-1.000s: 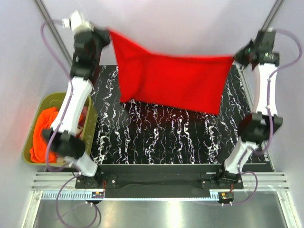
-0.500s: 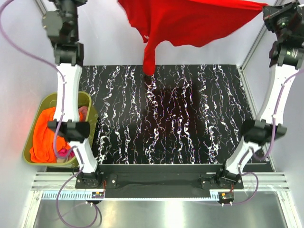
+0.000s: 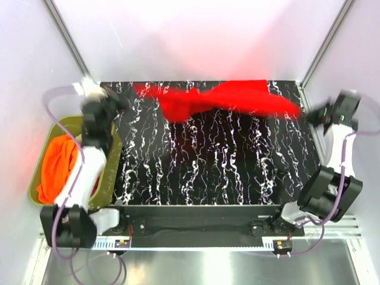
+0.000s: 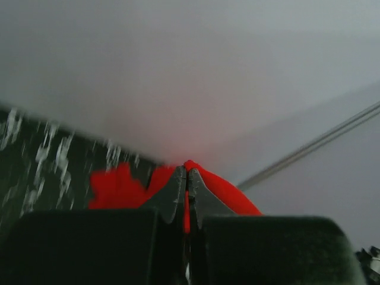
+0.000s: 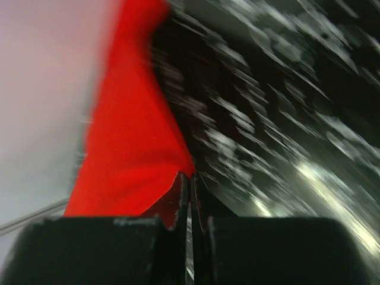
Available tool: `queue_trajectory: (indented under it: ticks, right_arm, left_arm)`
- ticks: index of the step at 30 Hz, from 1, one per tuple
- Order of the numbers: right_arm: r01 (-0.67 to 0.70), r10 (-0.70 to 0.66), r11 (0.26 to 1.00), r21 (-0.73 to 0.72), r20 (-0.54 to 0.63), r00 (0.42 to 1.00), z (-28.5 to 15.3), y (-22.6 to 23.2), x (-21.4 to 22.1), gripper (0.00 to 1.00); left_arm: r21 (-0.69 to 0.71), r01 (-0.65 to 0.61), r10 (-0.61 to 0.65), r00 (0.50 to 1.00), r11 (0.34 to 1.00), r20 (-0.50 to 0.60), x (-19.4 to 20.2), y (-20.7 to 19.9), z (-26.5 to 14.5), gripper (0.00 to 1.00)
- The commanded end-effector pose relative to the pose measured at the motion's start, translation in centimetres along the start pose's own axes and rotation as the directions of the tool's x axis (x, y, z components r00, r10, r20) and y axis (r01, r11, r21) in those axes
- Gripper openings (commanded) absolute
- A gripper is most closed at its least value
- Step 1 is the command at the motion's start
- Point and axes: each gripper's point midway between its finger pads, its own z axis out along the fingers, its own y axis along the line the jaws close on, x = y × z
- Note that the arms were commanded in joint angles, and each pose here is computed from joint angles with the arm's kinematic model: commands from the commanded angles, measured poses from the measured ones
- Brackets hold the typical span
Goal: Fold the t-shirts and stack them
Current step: Flatten the tshirt out
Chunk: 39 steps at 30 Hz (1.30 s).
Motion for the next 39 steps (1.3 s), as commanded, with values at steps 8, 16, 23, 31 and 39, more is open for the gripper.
queue_trajectory:
  ticks: [8,16,23,31,39]
  right_arm:
    - [0.039,0.096,0.819,0.573,-0.202,0.975,-6.1,-18.3,7.9,0.00]
    - [0.125,0.188,0.743,0.657,-0.385,0.904,-6.8,-21.7,11.7,0.00]
    - [0.152,0.162,0.739,0.656,-0.392,0.906,-7.1,-22.5,12.3,0.00]
    - [0.119,0.191,0.780,0.614,-0.415,0.889,-6.5,-22.0,13.6,0.00]
    - [0.192,0.070,0.858,0.477,-0.478,0.875,-6.3,-17.8,15.6,0.00]
  left_arm:
    - [-0.368,0.067,-0.226,0.884,0.927,-0.409,17.4,8.9,-17.5,0.00]
    - [-0.671,0.166,-0.460,0.840,0.723,-0.288,19.7,12.8,-26.1,0.00]
    - [-0.616,0.233,-0.506,0.803,0.753,-0.315,22.0,12.8,-26.9,0.00]
    - [-0.487,0.069,-0.309,0.847,0.871,-0.432,19.5,10.2,-22.3,0.00]
    - [-0.416,-0.053,-0.192,0.830,0.908,-0.523,20.5,8.4,-18.2,0.00]
